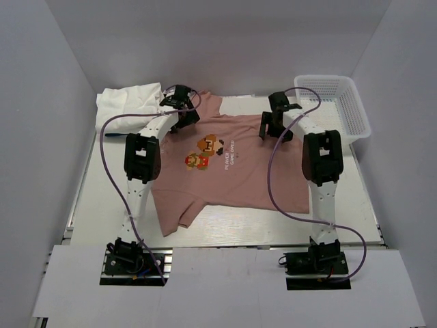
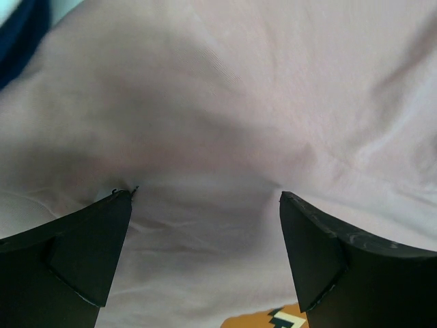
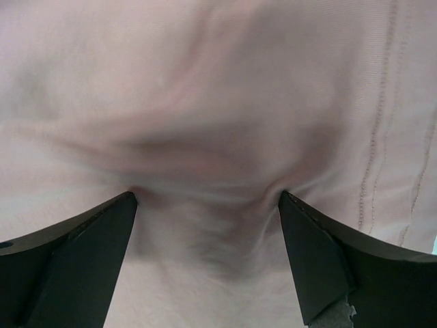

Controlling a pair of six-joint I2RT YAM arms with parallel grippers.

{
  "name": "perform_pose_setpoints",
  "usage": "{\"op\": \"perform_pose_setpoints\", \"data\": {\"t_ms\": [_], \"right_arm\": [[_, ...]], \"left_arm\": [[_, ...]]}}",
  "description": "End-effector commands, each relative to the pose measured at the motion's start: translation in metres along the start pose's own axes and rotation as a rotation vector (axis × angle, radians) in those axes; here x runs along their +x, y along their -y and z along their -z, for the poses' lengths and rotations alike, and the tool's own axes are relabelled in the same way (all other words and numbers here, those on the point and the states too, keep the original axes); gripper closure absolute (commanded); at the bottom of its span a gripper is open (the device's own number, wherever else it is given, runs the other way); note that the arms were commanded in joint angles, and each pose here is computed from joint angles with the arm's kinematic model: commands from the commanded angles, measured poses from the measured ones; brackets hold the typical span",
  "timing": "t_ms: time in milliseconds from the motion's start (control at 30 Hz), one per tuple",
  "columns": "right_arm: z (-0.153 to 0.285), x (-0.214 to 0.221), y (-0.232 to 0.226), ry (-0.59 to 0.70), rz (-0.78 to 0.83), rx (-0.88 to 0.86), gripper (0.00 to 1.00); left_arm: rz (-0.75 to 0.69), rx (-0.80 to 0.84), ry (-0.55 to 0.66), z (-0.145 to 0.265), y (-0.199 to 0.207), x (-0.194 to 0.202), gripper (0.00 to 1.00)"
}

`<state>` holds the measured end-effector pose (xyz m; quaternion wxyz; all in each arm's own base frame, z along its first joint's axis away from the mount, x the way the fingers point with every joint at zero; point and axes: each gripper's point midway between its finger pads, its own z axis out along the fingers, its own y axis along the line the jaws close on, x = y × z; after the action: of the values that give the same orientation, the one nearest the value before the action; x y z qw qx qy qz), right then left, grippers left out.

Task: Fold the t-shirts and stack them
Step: Flatten out the tshirt

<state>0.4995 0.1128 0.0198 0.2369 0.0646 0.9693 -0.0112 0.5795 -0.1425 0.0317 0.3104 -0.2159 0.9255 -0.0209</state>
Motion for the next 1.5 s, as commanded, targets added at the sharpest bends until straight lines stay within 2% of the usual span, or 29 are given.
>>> {"op": "perform_pose_setpoints", "data": {"t_ms": [0,133,200,267,300,367,400,467,567,600,633,667,700,733,767,800,833,900,933,967,1000,1067,1100,1133,1233,1400,1467], "right_arm": [[-0.019,-0.006,0.022,-0.050,0.046,0.025,0.10],[-0.004,-0.015,0.005,-0.044,0.130,-0.071,0.10],[0.022,-0.024,-0.013,-0.013,0.155,-0.151,0.10],[0.045,-0.035,-0.026,0.033,0.171,-0.193,0.10],[0.070,-0.048,-0.031,0.089,0.178,-0.214,0.10],[0.092,-0.054,-0.040,0.125,0.199,-0.243,0.10],[0.123,-0.063,-0.047,0.177,0.207,-0.275,0.10],[0.139,-0.059,-0.055,0.195,0.223,-0.301,0.10],[0.193,-0.049,-0.061,0.253,0.215,-0.380,0.10],[0.192,-0.028,-0.073,0.225,0.237,-0.427,0.10],[0.202,-0.013,-0.075,0.237,0.255,-0.458,0.10],[0.227,-0.014,-0.079,0.301,0.270,-0.499,0.10],[0.215,0.037,-0.102,0.215,0.351,-0.559,0.10],[0.246,0.040,-0.112,0.284,0.385,-0.627,0.10],[0.246,0.076,-0.129,0.235,0.446,-0.678,0.10],[0.261,0.107,-0.155,0.228,0.549,-0.767,0.10],[0.272,0.146,-0.176,0.233,0.646,-0.869,0.10],[0.285,0.192,-0.200,0.247,0.816,-0.944,0.10],[0.282,0.229,-0.214,0.221,0.906,-0.973,0.10],[0.281,0.242,-0.219,0.203,0.937,-0.972,0.10],[0.280,0.281,-0.238,0.175,1.056,-1.000,0.10],[0.275,0.297,-0.249,0.199,1.107,-0.987,0.10],[0.276,0.319,-0.259,0.193,1.170,-0.999,0.10],[0.269,0.313,-0.261,0.237,1.168,-0.928,0.10],[0.248,0.324,-0.273,0.277,1.201,-0.856,0.11],[0.204,0.340,-0.277,0.281,1.223,-0.719,0.30],[0.193,0.342,-0.281,0.297,1.222,-0.696,0.30]], "left_arm": [[0.107,-0.060,-0.053,-0.016,-0.020,0.012,0.00],[0.080,0.067,-0.046,-0.014,0.006,0.001,0.00],[0.027,0.164,0.012,0.008,0.031,-0.019,0.00],[-0.012,0.245,0.080,0.043,0.054,-0.043,0.00],[-0.066,0.318,0.069,0.061,0.069,-0.040,0.00],[-0.090,0.406,0.087,0.093,0.082,-0.052,0.00],[-0.127,0.468,0.103,0.129,0.091,-0.059,0.00],[-0.140,0.459,0.073,0.154,0.083,-0.048,0.00],[-0.141,0.412,0.002,0.205,0.047,-0.019,0.00],[-0.127,0.376,-0.022,0.215,0.030,-0.007,0.00],[-0.108,0.301,-0.110,0.208,0.002,0.034,0.00],[-0.070,0.324,-0.054,0.248,-0.013,0.030,0.00],[-0.056,0.246,-0.137,0.240,-0.047,0.072,0.00],[0.005,0.216,-0.159,0.248,-0.064,0.089,0.00],[0.051,0.242,-0.119,0.277,-0.081,0.090,0.00],[0.059,0.195,-0.195,0.271,-0.106,0.129,0.00],[0.107,0.153,-0.240,0.280,-0.124,0.149,0.00],[0.161,0.076,-0.295,0.297,-0.167,0.189,0.00],[0.215,0.049,-0.302,0.301,-0.177,0.199,0.00],[0.239,0.032,-0.302,0.306,-0.187,0.207,0.00],[0.284,0.013,-0.301,0.313,-0.201,0.221,0.00],[0.327,-0.002,-0.297,0.315,-0.212,0.232,0.00],[0.358,-0.006,-0.285,0.320,-0.215,0.233,0.00],[0.382,-0.021,-0.293,0.325,-0.221,0.237,0.00],[0.424,0.026,-0.266,0.336,-0.223,0.239,0.00],[0.422,-0.026,-0.168,0.343,-0.245,0.232,0.00],[0.399,-0.040,-0.166,0.345,-0.247,0.230,0.00]]}}
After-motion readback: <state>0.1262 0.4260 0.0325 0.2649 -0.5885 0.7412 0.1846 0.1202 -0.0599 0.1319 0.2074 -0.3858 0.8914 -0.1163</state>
